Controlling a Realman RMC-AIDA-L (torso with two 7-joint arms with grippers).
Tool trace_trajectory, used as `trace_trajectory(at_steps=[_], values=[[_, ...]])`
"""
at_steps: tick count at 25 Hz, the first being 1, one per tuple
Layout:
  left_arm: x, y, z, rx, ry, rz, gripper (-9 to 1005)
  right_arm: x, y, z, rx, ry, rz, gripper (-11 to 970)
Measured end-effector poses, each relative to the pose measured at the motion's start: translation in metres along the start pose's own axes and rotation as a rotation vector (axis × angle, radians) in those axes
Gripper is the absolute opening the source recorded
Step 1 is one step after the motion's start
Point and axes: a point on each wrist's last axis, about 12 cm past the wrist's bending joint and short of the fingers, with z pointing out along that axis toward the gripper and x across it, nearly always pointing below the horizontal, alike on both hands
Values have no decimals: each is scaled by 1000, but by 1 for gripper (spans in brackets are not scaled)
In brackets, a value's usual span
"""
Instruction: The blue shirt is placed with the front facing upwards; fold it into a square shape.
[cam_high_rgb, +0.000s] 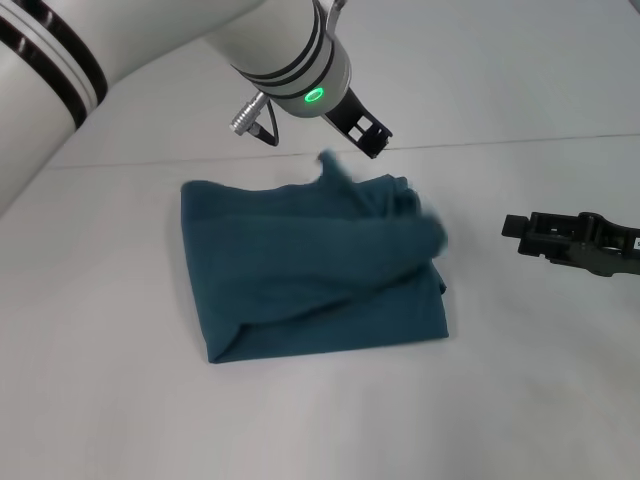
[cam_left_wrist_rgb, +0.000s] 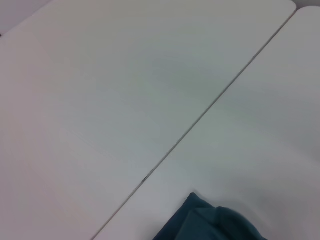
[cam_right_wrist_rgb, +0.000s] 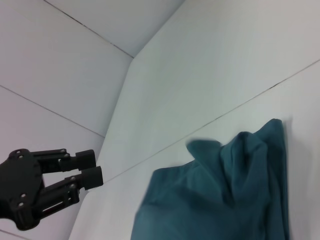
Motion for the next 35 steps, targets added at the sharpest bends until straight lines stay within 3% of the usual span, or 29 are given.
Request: trace_trajectory(at_steps=[2, 7, 12, 14, 15, 19, 25, 30, 35], values=[[-2, 0, -2, 0, -12, -3, 177, 0, 0, 0, 2, -1, 0, 621], [-1, 12, -18, 20, -110, -93, 379, -1, -1, -1, 7, -3, 1, 621], [21, 46, -27, 73, -146, -311, 618, -3, -1, -1, 11, -6, -1, 620], [47, 68, -29, 131, -154, -489, 665, -5, -1, -1, 14, -3, -3, 620], [47, 68, -29, 131, -154, -489, 688, -5, 0, -1, 17, 3, -6, 619], [91, 90, -33, 240, -192, -728, 758, -9, 0, 0, 41, 35, -14, 619], [178, 115, -39, 482, -252, -1064, 755, -21, 5, 2, 75, 85, -43, 619], [249, 117, -45, 674, -266, -1205, 752, -35, 14, 3, 84, 118, -82, 620], [295, 107, -59, 723, -259, -1228, 752, -60, 38, 10, 128, 211, -166, 620]])
